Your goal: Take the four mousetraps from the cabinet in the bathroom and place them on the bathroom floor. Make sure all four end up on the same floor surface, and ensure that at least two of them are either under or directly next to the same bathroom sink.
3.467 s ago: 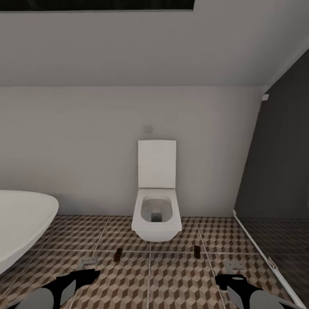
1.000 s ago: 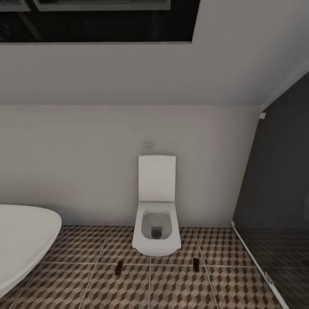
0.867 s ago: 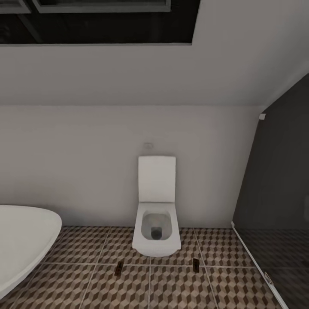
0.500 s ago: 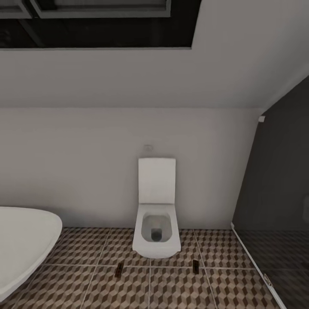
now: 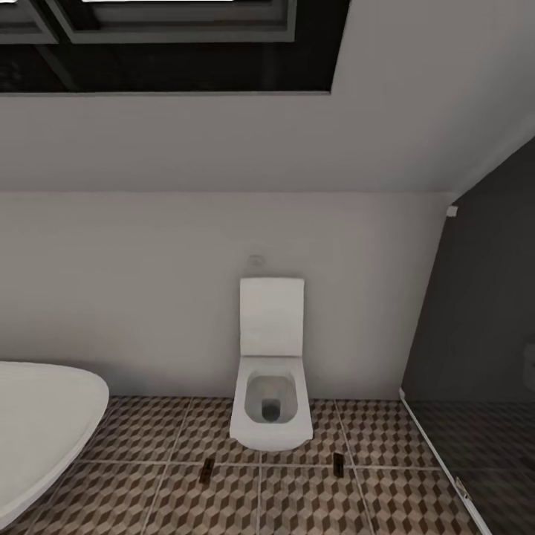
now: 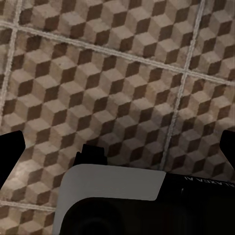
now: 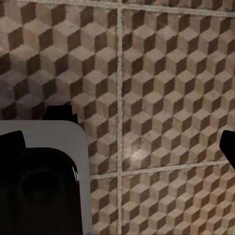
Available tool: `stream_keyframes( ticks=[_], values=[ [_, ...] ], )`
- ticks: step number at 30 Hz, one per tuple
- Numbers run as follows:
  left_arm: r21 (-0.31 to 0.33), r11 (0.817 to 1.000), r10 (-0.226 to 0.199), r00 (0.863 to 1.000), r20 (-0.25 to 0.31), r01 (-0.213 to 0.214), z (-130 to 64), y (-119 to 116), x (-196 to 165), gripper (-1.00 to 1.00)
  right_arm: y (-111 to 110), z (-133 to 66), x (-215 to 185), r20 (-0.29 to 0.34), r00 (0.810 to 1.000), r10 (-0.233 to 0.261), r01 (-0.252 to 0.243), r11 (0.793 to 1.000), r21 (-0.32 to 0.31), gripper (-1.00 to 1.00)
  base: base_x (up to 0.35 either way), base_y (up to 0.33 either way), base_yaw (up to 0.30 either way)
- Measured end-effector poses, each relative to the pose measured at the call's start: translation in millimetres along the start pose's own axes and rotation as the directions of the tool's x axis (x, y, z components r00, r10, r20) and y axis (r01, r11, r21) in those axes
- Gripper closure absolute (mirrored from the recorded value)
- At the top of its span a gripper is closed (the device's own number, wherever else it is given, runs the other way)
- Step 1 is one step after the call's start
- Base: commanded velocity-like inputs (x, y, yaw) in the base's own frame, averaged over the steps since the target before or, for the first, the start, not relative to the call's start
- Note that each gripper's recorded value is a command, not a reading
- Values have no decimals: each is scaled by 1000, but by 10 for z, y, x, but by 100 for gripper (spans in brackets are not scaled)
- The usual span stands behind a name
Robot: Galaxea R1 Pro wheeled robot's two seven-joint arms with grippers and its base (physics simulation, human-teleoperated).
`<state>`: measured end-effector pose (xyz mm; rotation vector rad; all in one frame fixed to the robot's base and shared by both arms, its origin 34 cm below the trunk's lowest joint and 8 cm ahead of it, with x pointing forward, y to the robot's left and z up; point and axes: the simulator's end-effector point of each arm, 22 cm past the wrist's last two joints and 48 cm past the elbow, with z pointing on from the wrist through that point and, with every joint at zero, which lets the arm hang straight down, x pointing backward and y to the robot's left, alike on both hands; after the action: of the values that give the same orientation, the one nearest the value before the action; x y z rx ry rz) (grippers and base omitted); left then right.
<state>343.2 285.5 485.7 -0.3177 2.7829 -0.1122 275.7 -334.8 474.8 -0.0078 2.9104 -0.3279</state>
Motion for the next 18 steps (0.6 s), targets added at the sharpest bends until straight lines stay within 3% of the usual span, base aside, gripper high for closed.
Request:
stream_keyframes(
  ticks=[18],
  values=[
    [3,1000,15,1000,3,-15,-75,-22,-41,-100,0,-80,-8,-5,1000,3,-3,1000,-2,-100,0,0,0]
  ],
)
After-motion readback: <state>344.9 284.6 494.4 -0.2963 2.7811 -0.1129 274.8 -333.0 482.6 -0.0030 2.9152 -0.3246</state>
